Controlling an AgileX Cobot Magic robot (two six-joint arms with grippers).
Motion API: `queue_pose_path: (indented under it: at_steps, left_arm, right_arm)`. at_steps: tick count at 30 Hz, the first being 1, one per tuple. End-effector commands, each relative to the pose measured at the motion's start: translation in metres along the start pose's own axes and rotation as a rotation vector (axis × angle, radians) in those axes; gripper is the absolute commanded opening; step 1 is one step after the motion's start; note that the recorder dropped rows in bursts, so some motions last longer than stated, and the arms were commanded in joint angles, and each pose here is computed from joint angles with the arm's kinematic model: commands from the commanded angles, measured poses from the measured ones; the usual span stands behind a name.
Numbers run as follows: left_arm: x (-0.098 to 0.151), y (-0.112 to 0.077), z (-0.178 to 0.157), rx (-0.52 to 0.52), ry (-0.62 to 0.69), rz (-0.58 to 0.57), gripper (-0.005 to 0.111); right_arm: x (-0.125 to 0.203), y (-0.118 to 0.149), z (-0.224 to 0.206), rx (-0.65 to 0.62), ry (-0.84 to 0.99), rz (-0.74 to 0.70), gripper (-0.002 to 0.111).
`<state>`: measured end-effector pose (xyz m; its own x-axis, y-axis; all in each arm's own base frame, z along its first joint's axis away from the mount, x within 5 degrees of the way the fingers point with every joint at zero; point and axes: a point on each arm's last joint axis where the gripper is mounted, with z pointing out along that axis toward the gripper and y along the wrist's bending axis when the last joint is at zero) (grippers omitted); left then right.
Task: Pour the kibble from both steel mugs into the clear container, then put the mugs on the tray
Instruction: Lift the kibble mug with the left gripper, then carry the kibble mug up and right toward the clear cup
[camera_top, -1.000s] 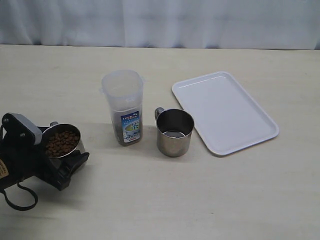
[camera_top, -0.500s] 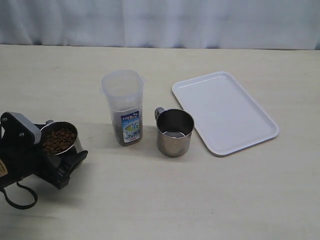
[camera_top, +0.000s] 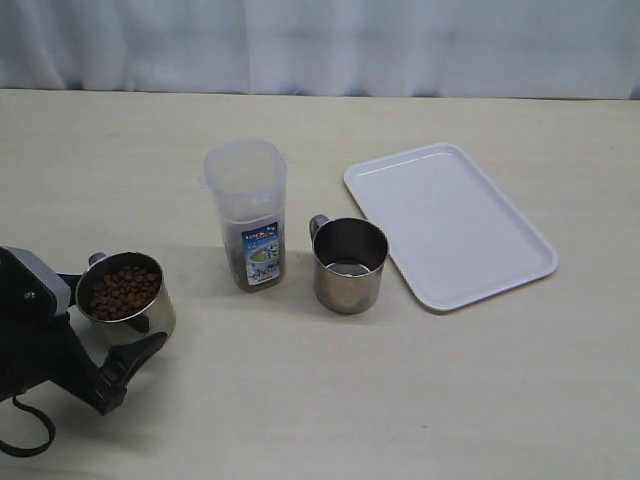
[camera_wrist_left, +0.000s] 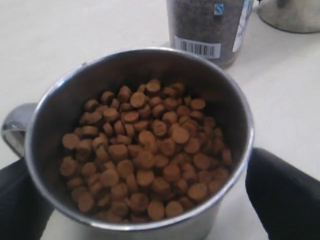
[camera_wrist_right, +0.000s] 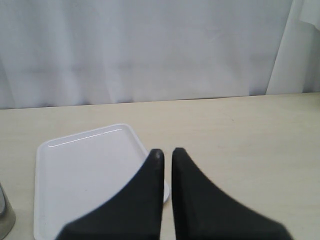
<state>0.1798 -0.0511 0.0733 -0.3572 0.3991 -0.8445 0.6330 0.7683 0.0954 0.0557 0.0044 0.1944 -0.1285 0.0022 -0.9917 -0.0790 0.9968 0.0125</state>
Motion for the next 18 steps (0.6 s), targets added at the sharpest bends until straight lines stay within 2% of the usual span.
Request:
queue_pose_path:
  at_steps: [1,8,18]
  left_arm:
    - [0.004,0.002,-0.002,-0.039,0.046,-0.040,0.099]
    - [0.006,0.011,0.009,-0.061,0.064,-0.172,0.099]
    - [0.001,0.014,0.010,-0.088,-0.001,-0.120,0.098]
  right_arm:
    - [0.001,0.000,0.000,0.000,-0.001,-0.007,0.005]
    - [0.001,0.000,0.000,0.000,-0.001,-0.007,0.005]
    - [0.001,0.000,0.000,0.000,-0.001,-0.007,0.005]
